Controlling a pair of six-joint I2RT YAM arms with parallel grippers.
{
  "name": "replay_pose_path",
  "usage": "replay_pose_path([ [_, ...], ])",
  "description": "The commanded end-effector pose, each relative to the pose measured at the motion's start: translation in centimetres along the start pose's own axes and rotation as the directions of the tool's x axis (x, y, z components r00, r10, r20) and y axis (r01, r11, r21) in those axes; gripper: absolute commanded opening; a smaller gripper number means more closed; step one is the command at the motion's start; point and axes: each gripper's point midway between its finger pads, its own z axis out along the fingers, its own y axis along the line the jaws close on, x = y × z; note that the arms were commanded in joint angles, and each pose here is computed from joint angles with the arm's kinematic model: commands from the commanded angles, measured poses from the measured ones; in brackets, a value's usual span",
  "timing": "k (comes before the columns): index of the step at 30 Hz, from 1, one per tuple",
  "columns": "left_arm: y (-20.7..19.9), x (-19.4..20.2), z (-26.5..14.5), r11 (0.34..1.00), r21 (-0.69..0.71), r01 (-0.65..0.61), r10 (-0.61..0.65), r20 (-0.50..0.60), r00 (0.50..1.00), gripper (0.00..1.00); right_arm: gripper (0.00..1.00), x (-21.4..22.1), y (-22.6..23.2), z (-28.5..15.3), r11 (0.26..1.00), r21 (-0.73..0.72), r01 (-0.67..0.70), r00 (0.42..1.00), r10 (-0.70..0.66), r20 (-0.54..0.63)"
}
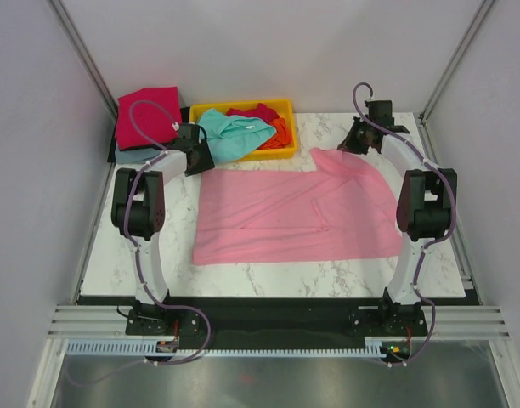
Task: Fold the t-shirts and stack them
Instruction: Fold the tshirt
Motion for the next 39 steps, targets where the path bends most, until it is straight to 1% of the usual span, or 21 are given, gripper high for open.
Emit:
replay_pose_path([
  [1,-0.6,-2.5,-1.9,0.999,0.034,-0.027,0.025,0.059,0.998,0.63,0.00,-1.9,2.0,-1.4,0.998,-0.070,0.009,0.998,-0.005,0.060],
  [5,-1.2,-2.0,-0.9,0.996,0.088,-0.010,0.009,0.015,1.000,0.63,0.00,-1.9,2.0,-1.4,0.998,-0.069,0.008,0.998,-0.004,0.062],
  [6,-1.8,-1.7,-0.7,0.993,0.116,-0.006,0.006,0.000,1.000,0.61,0.00,-1.8,1.9,-1.4,0.998,-0.068,0.009,0.998,-0.005,0.059],
  [8,-1.9,-1.1,-0.4,0.993,0.121,0.004,-0.002,-0.021,1.000,0.59,0.00,-1.9,1.7,-1.4,0.998,-0.058,0.010,0.998,-0.006,0.064],
  [10,-1.9,-0.5,-0.4,0.992,0.122,0.018,-0.014,-0.033,0.999,0.54,0.00,-1.7,1.6,-1.3,0.998,-0.056,0.010,0.998,-0.007,0.060],
  [11,-1.9,-0.3,-0.3,0.993,0.120,0.018,-0.014,-0.037,0.999,0.49,0.00,-1.6,1.5,-1.2,0.998,-0.055,0.009,0.998,-0.006,0.057],
  [16,-1.6,0.6,0.0,0.994,0.108,0.017,-0.011,-0.052,0.999,0.35,0.00,-1.8,1.4,-1.3,0.998,-0.058,0.009,0.998,-0.006,0.060],
  [17,-1.5,0.6,0.1,0.994,0.106,0.017,-0.011,-0.053,0.999,0.29,0.00,-1.8,1.2,-1.3,0.998,-0.056,0.006,0.998,-0.003,0.058],
  [19,-1.5,0.8,0.1,0.994,0.106,0.017,-0.011,-0.060,0.998,0.21,0.00,-1.9,1.2,-1.2,0.998,-0.060,0.005,0.998,-0.002,0.057],
  [20,-1.6,0.5,-0.2,0.994,0.108,0.017,-0.011,-0.051,0.999,0.12,0.00,-2.2,1.1,-1.4,0.998,-0.059,0.003,0.998,0.001,0.063],
  [23,-1.8,-0.2,-1.0,0.993,0.116,0.021,-0.018,-0.033,0.999,0.02,0.00,-2.6,1.5,-2.0,0.997,-0.076,0.001,0.998,0.004,0.070],
  [24,-2.1,-1.1,-2.1,0.992,0.126,0.024,-0.023,-0.010,1.000,0.02,0.00,-2.7,1.7,-2.2,0.997,-0.082,0.002,0.997,0.004,0.073],
  [32,-2.9,-3.5,-7.1,0.986,0.167,0.013,-0.026,0.076,0.997,0.02,0.00,-4.0,3.7,-5.3,0.991,-0.128,0.029,0.993,-0.014,0.121],
  [33,-2.7,-3.4,-7.3,0.987,0.162,0.008,-0.022,0.081,0.996,0.02,0.00,-4.1,2.1,-5.5,0.994,-0.106,0.008,0.993,0.005,0.121],
  [34,-2.6,-3.9,-8.1,0.987,0.163,0.002,-0.018,0.099,0.995,0.02,0.00,-4.3,2.2,-6.3,0.995,-0.103,0.006,0.991,0.008,0.136],
  [36,-2.1,-3.4,-8.4,0.989,0.148,-0.012,-0.003,0.099,0.995,0.02,0.00,-3.4,0.8,-6.5,0.998,-0.063,-0.017,0.991,0.025,0.130],
  [37,-2.0,-3.3,-8.6,0.989,0.146,-0.016,0.001,0.100,0.995,0.02,0.00,-3.6,0.4,-7.5,0.998,-0.056,-0.023,0.988,0.031,0.149],
  [38,-1.9,-3.3,-9.0,0.989,0.145,-0.023,0.008,0.104,0.995,0.02,0.00,-2.6,-0.6,-7.6,0.999,-0.035,-0.040,0.990,0.044,0.134],
  [39,-1.5,-2.5,-8.8,0.990,0.140,-0.026,0.013,0.087,0.996,0.02,0.00,-2.4,-1.2,-7.9,0.999,-0.017,-0.045,0.989,0.047,0.139],
])
